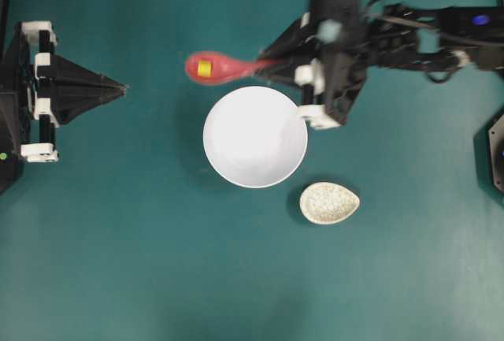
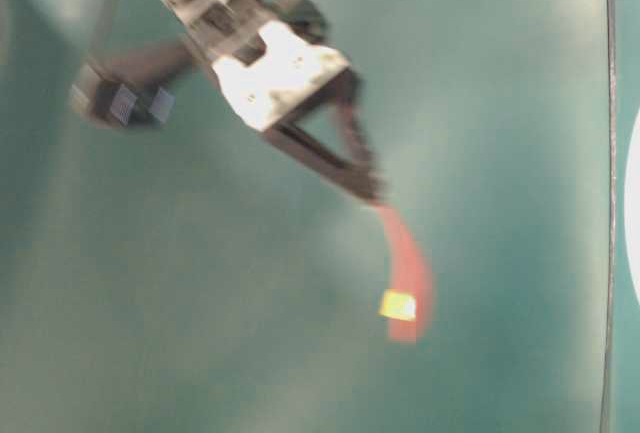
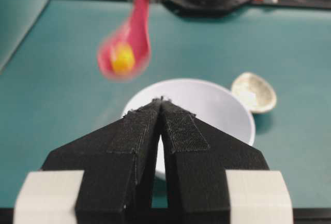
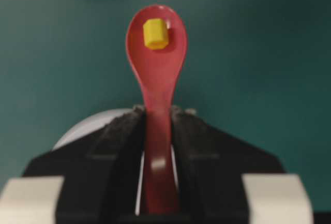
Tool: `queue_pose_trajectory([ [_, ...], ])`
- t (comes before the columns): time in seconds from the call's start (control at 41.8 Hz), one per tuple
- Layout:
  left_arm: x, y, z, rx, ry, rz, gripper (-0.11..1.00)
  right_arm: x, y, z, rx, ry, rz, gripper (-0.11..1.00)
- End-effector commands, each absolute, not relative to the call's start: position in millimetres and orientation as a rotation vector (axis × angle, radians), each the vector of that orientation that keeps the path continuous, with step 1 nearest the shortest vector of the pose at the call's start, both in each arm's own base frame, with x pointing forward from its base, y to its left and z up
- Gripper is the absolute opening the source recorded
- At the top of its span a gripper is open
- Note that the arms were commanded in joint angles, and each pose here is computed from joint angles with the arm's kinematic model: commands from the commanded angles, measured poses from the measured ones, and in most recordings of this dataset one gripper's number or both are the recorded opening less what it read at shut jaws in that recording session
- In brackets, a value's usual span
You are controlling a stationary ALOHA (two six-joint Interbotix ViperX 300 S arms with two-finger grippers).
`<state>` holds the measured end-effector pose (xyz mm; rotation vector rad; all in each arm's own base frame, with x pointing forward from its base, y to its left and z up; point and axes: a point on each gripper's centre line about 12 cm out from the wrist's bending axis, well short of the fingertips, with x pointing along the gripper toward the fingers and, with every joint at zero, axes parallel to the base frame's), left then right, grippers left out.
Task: Scoop the yellow hexagonal prism block from the bowl with a spoon using the right arm.
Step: 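Raise the spoon carrying the yellow block up out of the bowl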
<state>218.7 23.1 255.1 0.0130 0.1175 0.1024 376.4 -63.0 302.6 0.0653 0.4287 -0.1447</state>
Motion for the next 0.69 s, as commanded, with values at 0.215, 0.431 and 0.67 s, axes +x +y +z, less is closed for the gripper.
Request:
queue_pose_trajectory([
  [0.215,220.6,23.6,262.2,0.017,0.102,0.103,0.01,328.6,-59.0,350.7,0.012,0.161,-0.179,0.21],
  [0.431,220.6,23.9,262.6,0.017,0.099,0.105,0.01,321.7,-57.6,352.1,0.014,0.158,-0.178,0.21],
  [0.67,220.4,23.6,262.6,0.017,0.101,0.103,0.01,323.2,-56.8,349.7,0.017,0.179,-0.172,0.21],
])
